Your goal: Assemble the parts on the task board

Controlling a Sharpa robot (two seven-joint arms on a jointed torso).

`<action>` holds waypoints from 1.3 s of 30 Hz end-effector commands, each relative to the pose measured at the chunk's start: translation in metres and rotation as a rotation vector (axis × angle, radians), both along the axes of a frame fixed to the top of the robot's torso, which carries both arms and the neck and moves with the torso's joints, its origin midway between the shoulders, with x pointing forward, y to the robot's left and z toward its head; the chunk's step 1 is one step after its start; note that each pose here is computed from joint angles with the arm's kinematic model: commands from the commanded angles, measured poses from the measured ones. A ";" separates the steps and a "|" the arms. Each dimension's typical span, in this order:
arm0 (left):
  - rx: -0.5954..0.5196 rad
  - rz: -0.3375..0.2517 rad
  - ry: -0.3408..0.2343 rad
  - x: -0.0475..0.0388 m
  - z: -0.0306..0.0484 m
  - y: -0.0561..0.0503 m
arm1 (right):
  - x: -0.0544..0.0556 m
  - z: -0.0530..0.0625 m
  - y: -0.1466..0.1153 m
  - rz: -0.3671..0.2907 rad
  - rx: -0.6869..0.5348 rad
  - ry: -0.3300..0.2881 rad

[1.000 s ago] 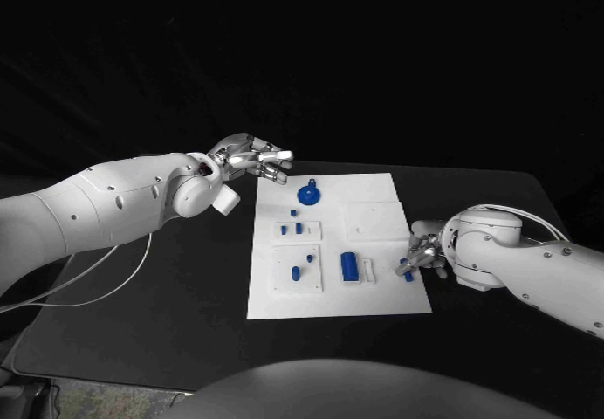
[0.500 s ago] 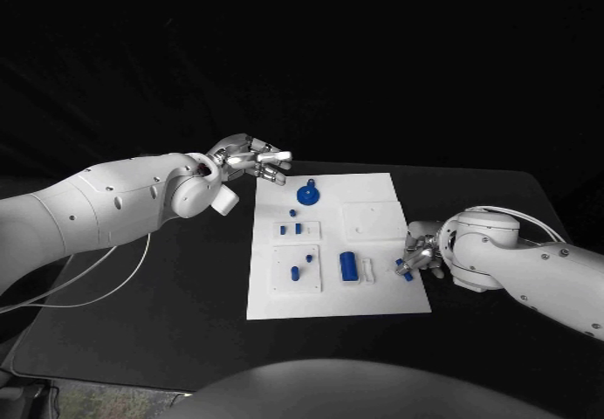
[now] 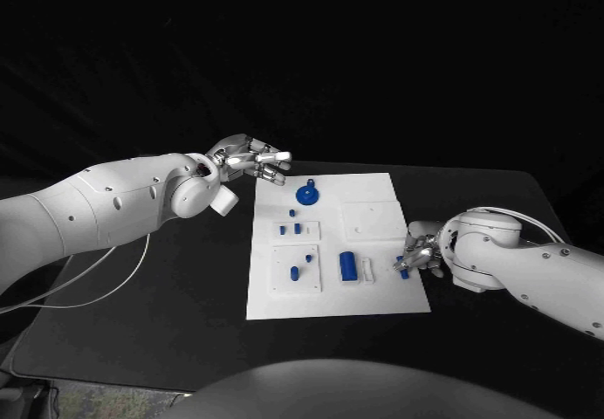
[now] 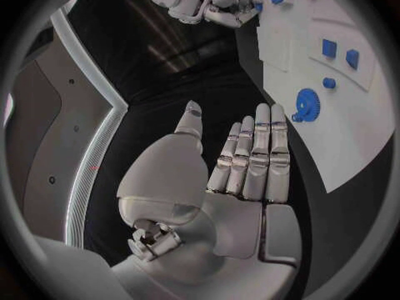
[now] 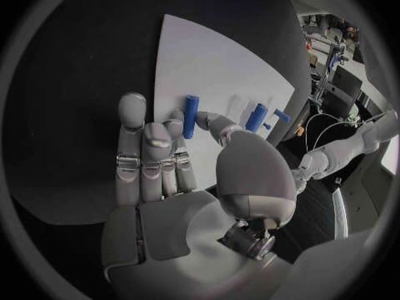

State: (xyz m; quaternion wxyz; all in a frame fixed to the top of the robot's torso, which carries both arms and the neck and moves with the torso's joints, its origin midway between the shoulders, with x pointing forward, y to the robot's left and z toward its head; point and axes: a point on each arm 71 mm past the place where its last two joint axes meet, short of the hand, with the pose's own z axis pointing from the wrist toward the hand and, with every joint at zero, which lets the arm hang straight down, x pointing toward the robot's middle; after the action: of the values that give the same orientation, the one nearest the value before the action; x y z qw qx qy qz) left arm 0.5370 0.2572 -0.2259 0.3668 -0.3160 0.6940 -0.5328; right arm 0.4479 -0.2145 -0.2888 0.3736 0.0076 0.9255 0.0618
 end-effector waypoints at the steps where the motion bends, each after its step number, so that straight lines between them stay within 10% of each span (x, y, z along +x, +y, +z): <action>1: -0.010 -0.015 0.006 -0.0006 0.0002 -0.002 | -0.019 -0.032 -0.008 -0.025 -0.023 0.134; 39: 0.002 -0.042 0.034 -0.0019 -0.0029 -0.004 | -0.019 0.006 0.034 -0.058 0.242 0.202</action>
State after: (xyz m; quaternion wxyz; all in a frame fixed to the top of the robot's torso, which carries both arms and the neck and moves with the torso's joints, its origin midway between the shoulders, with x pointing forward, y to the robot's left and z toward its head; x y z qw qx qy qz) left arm 0.5358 0.2552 -0.2289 0.3518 -0.3143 0.7052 -0.5292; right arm 0.4293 -0.1806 -0.2815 0.2854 0.0858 0.9410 0.1605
